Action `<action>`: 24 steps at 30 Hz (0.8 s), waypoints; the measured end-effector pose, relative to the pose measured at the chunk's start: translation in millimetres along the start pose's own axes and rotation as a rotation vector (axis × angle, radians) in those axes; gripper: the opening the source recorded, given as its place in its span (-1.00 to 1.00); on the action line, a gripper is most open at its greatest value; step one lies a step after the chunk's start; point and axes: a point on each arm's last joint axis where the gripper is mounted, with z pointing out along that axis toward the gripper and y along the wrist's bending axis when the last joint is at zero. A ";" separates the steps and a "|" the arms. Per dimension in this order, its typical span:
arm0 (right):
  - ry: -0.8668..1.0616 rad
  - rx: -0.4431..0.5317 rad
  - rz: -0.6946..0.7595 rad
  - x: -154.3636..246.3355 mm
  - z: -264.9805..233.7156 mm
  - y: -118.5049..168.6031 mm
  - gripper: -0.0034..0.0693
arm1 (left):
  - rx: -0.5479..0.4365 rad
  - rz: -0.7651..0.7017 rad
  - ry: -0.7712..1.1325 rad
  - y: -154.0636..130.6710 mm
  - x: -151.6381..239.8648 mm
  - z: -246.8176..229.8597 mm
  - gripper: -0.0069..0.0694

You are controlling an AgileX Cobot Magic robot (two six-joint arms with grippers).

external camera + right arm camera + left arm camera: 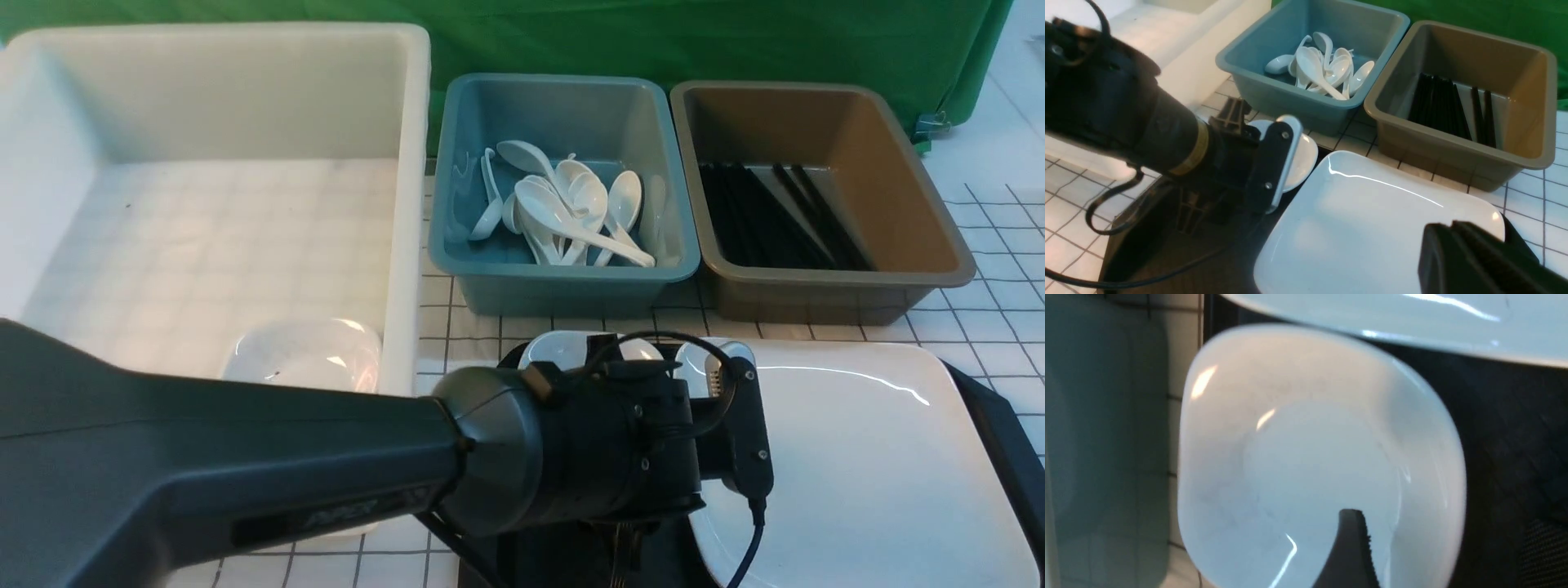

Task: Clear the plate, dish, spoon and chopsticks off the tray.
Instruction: Use the left arm to grab a small plate from the dinner plate

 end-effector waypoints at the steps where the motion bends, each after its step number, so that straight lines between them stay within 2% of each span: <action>1: 0.001 0.000 0.000 0.1 0.0 0.0 -0.81 | -0.001 0.002 -0.002 -0.1 -0.2 0.3 0.49; 8: 0.001 -0.001 0.001 0.1 0.0 0.1 -0.78 | 0.008 -0.058 -0.016 9.9 7.4 13.3 0.36; 14: 0.001 0.000 0.000 0.1 0.0 0.0 -0.77 | 0.059 -0.217 0.007 23.4 24.0 25.2 0.18; 18: 0.001 -0.001 0.001 0.1 0.0 0.1 -0.77 | 0.072 -0.262 -0.004 26.9 26.7 27.5 0.11; 22: 0.001 -0.001 0.002 0.1 0.0 0.1 -0.76 | 0.084 -0.289 -0.015 26.8 26.5 28.8 -0.10; 23: 0.001 -0.001 0.002 0.1 0.0 0.1 -0.76 | 0.085 -0.289 -0.015 26.8 26.5 28.8 -0.10; 24: 0.001 -0.001 0.002 0.1 0.0 0.1 -0.75 | 0.091 -0.297 -0.013 25.9 26.5 29.5 -0.26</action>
